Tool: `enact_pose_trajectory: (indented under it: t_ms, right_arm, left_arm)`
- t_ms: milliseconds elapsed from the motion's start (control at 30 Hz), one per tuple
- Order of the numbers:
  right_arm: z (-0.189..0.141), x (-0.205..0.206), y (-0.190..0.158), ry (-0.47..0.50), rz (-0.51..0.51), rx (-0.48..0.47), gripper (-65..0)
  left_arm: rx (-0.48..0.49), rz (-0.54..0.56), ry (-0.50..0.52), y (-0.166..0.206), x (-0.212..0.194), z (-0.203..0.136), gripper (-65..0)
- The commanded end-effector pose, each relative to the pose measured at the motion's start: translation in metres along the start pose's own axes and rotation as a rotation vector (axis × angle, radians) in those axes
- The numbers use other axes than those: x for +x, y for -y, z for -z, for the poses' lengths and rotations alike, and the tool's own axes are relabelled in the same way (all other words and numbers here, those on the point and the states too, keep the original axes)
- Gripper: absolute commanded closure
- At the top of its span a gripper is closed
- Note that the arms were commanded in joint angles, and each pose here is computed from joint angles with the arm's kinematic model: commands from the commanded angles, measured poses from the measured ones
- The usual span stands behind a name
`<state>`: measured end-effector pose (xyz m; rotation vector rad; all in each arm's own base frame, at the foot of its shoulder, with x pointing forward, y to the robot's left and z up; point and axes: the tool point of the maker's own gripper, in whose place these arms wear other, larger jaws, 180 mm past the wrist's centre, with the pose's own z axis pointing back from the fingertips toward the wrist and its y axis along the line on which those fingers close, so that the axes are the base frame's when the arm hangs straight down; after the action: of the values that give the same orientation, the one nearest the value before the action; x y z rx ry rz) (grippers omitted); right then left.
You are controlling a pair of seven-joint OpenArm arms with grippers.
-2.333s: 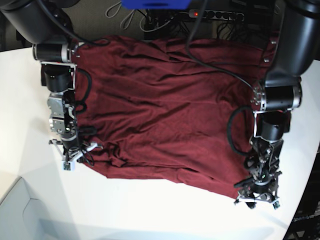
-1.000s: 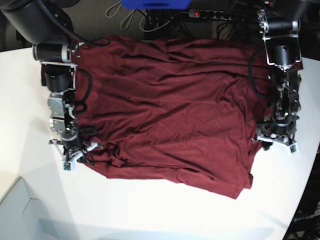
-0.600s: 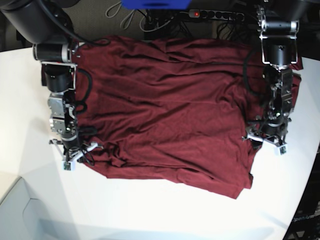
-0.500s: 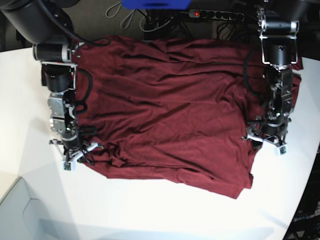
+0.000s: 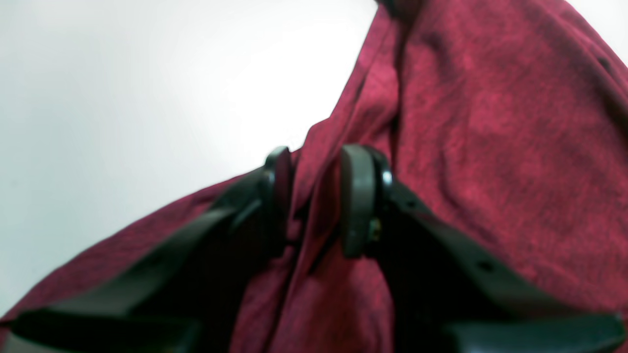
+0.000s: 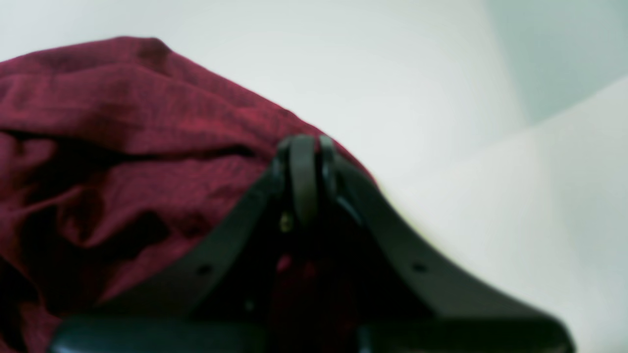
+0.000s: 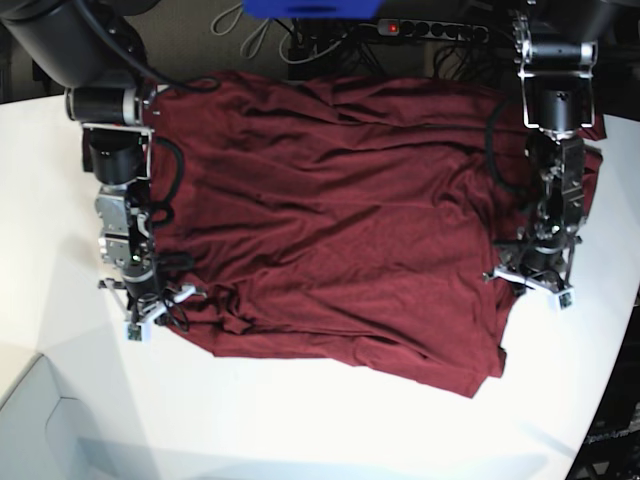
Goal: Layout the t-shirt on the table in an organized manner, then fold the t-shirt properly
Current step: 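Pull the shirt edge with the left gripper away from the right gripper, then pull the held shirt corner with the right gripper away from the left gripper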
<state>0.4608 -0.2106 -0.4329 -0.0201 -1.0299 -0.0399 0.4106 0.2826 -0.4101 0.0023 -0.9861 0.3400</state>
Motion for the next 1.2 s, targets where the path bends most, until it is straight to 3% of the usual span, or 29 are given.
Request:
enact_pose_trajectory:
  t_ms: [0, 167, 367, 667, 833, 1167]
  right_arm:
    - [0.0, -0.015, 0.0, -0.081, -0.01, 0.007, -0.8]
    - [0.0, -0.014, 0.001, -0.081, -0.01, 0.006, -0.8]
    - [0.0, -0.015, 0.001, -0.083, -0.01, 0.006, -0.8]
    - [0.0, -0.015, 0.001, -0.086, -0.01, 0.006, -0.8]
    - [-0.001, -0.016, 0.001, -0.087, -0.01, 0.006, -0.8]
    - [0.0, -0.013, 0.001, -0.081, -0.011, 0.006, -0.8]
  left_arm:
    - [0.007, -0.003, 0.039, -0.004, 0.017, 0.002, -17.2]
    - [0.019, -0.007, 0.017, -0.008, 0.009, 0.004, -15.5]
    - [0.017, -0.014, 0.029, -0.008, 0.014, 0.003, 0.0]
    - [0.0, -0.015, 0.114, -0.001, 0.057, 0.003, 0.0]
    - [0.028, -0.038, 0.164, -0.017, 0.084, -0.001, 0.0]
    - [0.069, -0.06, 0.181, -0.039, 0.094, -0.003, 0.0]
